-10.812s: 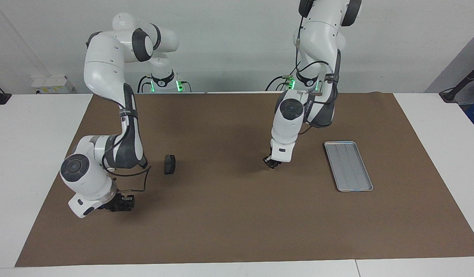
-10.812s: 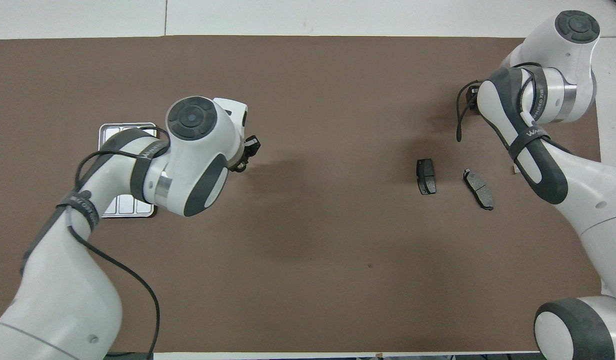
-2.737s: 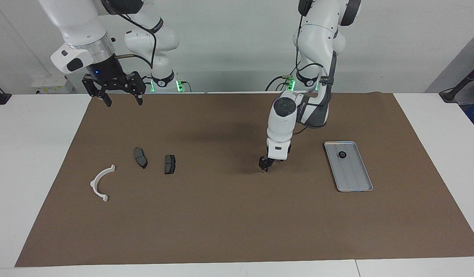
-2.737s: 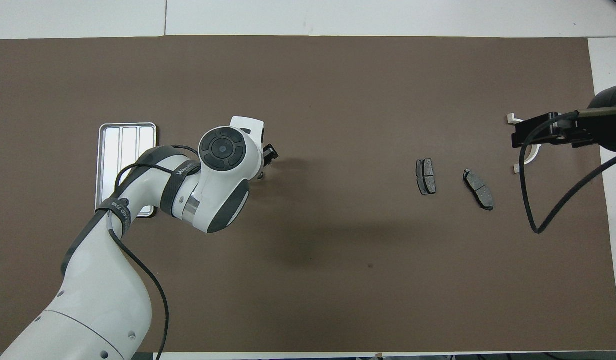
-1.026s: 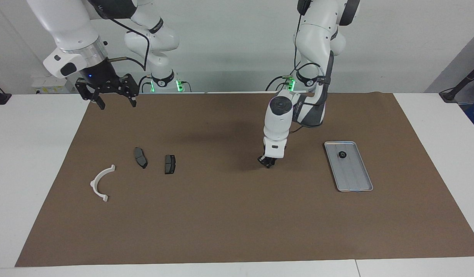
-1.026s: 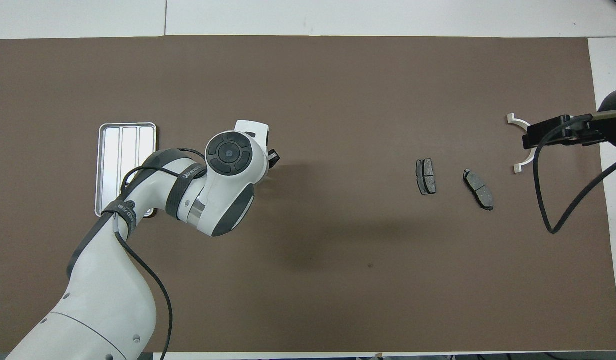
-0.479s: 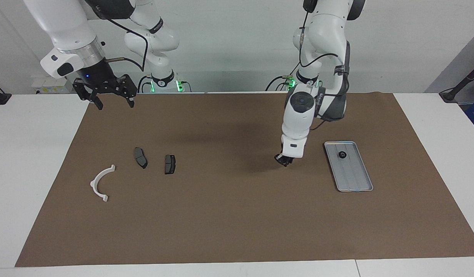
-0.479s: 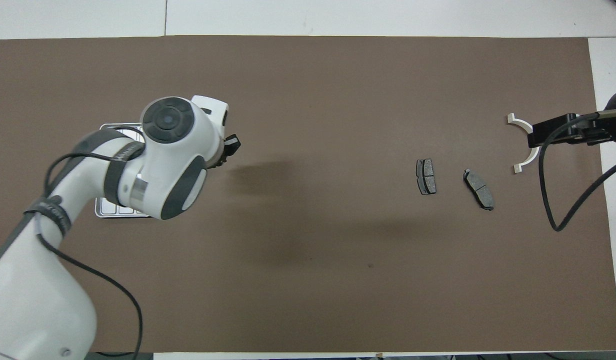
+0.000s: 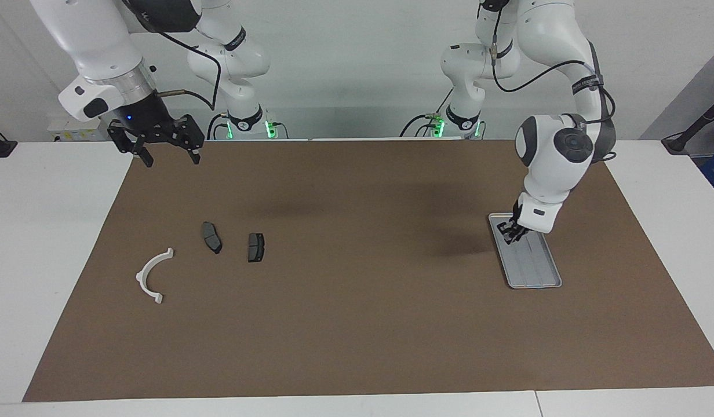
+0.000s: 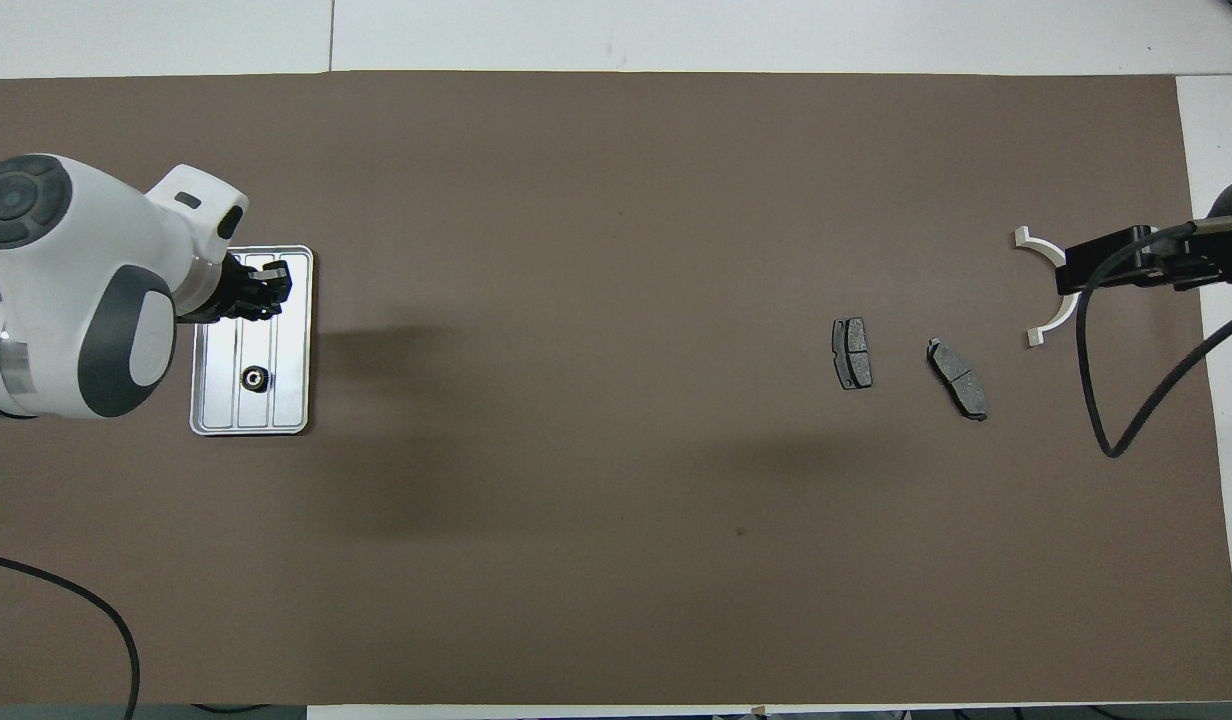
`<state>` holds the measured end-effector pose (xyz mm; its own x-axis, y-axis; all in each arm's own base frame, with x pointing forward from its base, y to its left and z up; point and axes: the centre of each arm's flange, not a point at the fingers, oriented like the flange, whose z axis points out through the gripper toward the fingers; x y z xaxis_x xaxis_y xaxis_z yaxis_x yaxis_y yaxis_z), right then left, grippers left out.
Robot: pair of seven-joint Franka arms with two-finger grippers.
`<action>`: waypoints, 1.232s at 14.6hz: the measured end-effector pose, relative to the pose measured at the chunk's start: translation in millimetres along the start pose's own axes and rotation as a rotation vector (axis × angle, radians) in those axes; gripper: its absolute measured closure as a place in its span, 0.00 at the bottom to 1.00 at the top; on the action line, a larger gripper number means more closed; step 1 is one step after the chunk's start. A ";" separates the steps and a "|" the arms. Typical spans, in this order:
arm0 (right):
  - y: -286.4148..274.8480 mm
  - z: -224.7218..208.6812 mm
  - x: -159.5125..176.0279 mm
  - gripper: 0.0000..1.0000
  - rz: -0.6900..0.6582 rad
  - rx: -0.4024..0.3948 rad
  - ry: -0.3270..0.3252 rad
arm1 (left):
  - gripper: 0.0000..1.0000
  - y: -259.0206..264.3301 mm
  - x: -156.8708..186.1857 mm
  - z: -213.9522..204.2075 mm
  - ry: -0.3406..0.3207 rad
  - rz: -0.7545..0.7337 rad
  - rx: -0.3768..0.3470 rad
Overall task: Pick bearing gear from pile to tray
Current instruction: 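Carry the gear with the left gripper and lower it into the tray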
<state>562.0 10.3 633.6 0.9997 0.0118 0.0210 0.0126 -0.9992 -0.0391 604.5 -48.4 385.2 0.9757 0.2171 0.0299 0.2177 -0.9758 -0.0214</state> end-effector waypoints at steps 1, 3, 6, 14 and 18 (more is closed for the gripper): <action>0.1 0.6 0.3 0.00 0.000 -0.001 -0.001 | 0.76 -11.6 5.2 2.1 0.010 0.008 -0.008; 0.1 1.0 0.6 0.00 0.000 -0.001 -0.001 | 0.76 -21.1 11.5 13.2 0.027 0.017 -0.014; 0.0 2.0 1.3 0.00 0.000 -0.003 -0.002 | 0.76 -28.2 19.3 43.1 0.027 0.020 -0.016; 0.1 3.4 2.2 0.00 0.000 -0.004 -0.003 | 0.76 -42.4 10.5 79.4 0.010 0.011 -0.015; 0.1 2.4 2.5 0.00 0.000 -0.004 0.001 | 0.76 -42.8 7.6 84.7 0.020 0.011 -0.018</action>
<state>564.6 10.3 631.3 0.9997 0.0121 0.0222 0.0129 -0.9993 -0.0348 604.7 -2.6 301.8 0.9773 0.2058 0.0500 0.2063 -0.9785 -0.0042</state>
